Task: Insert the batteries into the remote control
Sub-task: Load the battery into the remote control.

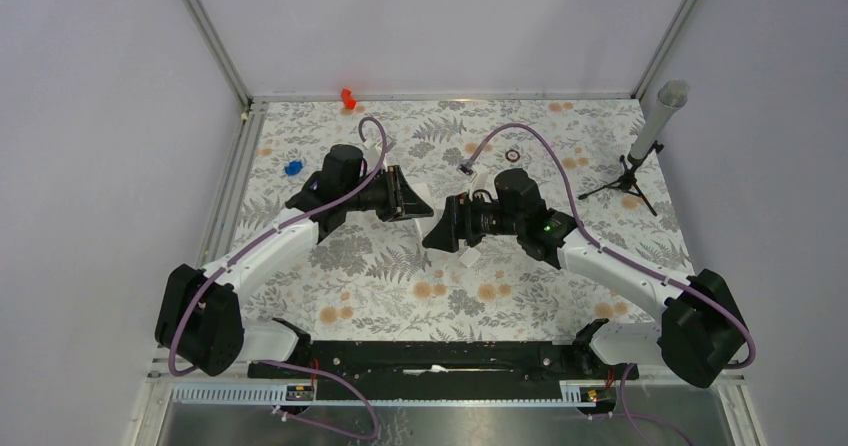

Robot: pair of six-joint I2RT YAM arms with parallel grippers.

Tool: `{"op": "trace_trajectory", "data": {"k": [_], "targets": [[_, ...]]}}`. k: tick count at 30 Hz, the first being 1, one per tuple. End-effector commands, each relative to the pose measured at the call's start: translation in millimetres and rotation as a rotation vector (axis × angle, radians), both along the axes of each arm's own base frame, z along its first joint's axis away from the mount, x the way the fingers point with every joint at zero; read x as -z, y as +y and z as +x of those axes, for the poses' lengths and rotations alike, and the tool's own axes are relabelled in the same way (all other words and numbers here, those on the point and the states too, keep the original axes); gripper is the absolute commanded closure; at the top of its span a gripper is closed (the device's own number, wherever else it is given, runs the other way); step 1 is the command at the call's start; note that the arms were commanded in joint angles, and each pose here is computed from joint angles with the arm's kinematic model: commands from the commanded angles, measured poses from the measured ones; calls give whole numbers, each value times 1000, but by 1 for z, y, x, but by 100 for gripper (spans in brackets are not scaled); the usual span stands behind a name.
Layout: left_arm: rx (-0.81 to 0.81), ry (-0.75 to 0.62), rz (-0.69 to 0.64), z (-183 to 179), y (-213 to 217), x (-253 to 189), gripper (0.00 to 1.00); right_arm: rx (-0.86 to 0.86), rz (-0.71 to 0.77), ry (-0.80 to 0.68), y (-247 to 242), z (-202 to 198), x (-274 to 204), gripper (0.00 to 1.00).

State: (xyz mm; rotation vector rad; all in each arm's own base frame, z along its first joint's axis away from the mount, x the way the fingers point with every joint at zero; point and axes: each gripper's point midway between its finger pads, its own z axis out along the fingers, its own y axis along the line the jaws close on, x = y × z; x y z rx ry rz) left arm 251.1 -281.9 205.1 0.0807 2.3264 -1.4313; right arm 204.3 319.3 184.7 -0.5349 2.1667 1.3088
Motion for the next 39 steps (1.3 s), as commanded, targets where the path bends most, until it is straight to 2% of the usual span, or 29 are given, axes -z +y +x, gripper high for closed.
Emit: {"op": "trace_trajectory", "data": {"k": [1, 4, 8, 19, 25, 39], "targets": [[10, -51, -44, 9, -6, -22, 100, -67, 41, -73, 5, -6, -14, 20], [11, -49, -46, 9, -6, -22, 100, -66, 35, -73, 5, -6, -12, 21], [10, -51, -46, 9, -6, -23, 100, -56, 29, -70, 5, -4, -11, 28], [8, -49, -45, 7, -5, -23, 100, -50, 32, -72, 6, -2, -12, 35], [12, -53, -47, 7, -5, -24, 100, -37, 34, -68, 6, 0, -12, 43], [23, -58, -64, 4, -6, -30, 100, -31, 36, -55, 8, 2, -9, 51]]}}
